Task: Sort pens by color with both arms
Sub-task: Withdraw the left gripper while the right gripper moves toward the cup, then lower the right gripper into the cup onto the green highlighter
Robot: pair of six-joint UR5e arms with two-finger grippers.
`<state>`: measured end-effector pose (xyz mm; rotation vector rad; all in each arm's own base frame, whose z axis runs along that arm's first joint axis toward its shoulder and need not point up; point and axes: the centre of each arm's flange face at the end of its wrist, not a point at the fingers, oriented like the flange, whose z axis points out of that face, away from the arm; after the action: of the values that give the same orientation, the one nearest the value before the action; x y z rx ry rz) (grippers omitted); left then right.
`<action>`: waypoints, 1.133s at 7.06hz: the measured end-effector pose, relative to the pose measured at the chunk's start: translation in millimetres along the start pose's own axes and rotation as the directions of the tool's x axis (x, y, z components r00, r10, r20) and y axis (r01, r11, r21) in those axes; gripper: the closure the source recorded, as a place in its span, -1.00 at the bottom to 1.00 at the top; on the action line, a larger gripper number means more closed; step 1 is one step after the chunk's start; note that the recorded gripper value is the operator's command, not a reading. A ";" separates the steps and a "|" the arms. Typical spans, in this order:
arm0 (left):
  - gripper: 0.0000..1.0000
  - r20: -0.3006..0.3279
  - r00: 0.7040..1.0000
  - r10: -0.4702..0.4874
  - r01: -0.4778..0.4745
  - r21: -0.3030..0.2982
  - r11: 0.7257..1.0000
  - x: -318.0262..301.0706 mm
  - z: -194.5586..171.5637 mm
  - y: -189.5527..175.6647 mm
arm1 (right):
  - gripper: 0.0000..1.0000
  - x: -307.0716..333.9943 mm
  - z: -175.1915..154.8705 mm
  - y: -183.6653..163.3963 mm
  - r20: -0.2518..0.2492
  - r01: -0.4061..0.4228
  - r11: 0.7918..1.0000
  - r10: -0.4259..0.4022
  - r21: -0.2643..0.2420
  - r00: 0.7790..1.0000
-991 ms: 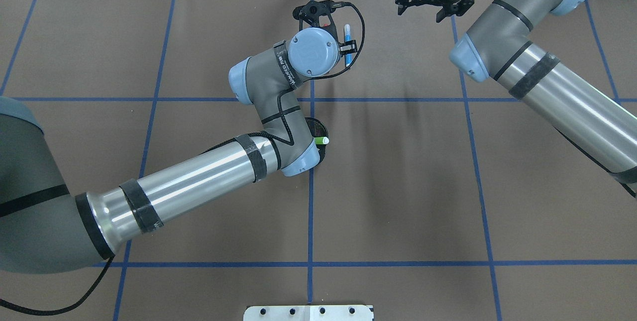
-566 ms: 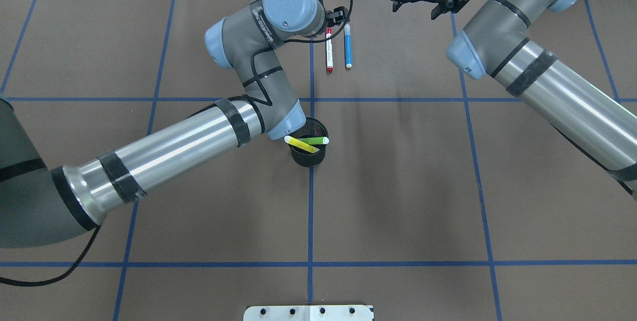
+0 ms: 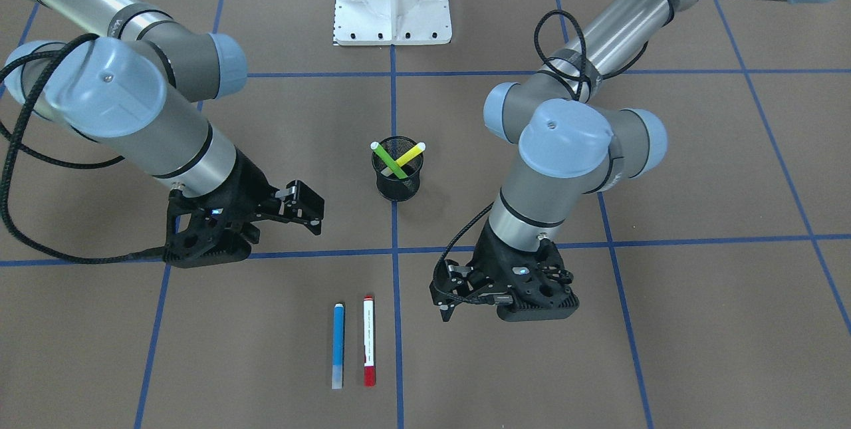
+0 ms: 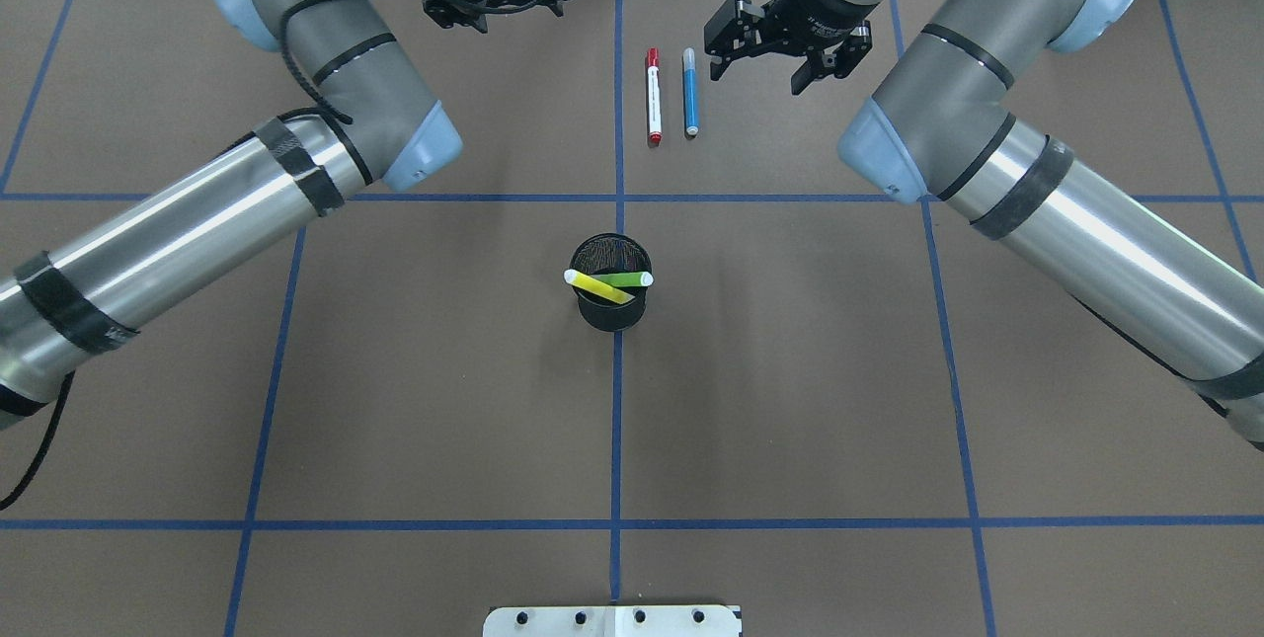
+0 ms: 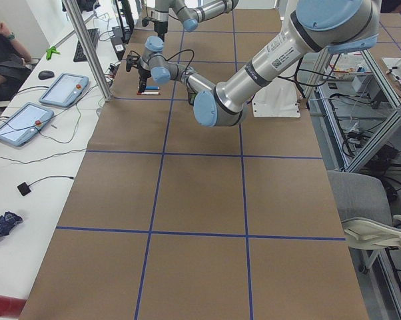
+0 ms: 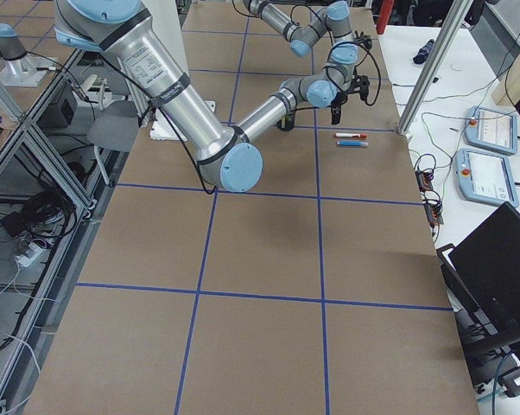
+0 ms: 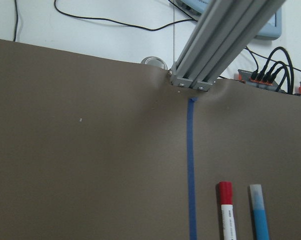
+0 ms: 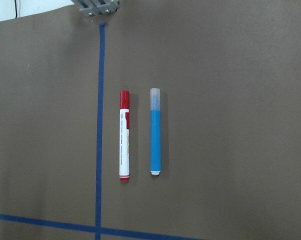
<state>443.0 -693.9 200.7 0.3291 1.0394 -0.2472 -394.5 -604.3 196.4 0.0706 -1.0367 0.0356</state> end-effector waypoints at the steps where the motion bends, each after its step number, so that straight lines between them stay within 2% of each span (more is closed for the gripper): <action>1: -0.99 -0.016 1.000 0.005 -0.006 -0.042 0.999 -33.6 -15.7 -10.1 | -1.00 -26.5 -1.2 29.4 -0.018 0.008 0.999 -0.009 -0.050 1.000; 2: -0.99 -0.029 0.999 0.031 -0.033 -0.068 0.997 -65.7 -30.4 -16.7 | -1.00 -49.1 2.8 56.3 -0.027 0.044 0.995 -0.047 -0.091 0.999; 3: -0.99 -0.035 0.998 0.053 -0.056 -0.078 0.995 -92.0 -41.1 -18.6 | -1.00 -70.3 13.1 79.4 -0.033 0.125 0.984 -0.130 -0.126 0.991; 4: -0.99 -0.039 0.997 0.065 -0.068 -0.083 0.994 -105.0 -47.2 -19.0 | -1.00 -91.9 23.3 97.3 -0.052 0.207 0.965 -0.218 -0.162 0.975; 6: -0.99 -0.045 0.997 0.069 -0.072 -0.079 0.994 -116.8 -56.9 -19.6 | -0.97 -139.0 35.3 125.2 -0.121 0.330 0.910 -0.368 -0.252 0.922; 8: -0.99 -0.046 0.997 0.062 -0.066 -0.075 0.995 -135.4 -68.8 -23.2 | -0.94 -155.7 63.9 125.3 -0.164 0.384 0.863 -0.452 -0.329 0.877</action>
<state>314.0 -683.0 283.4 0.2988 1.0771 -0.1426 -536.5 -483.6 100.0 0.0263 -0.7593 -0.4985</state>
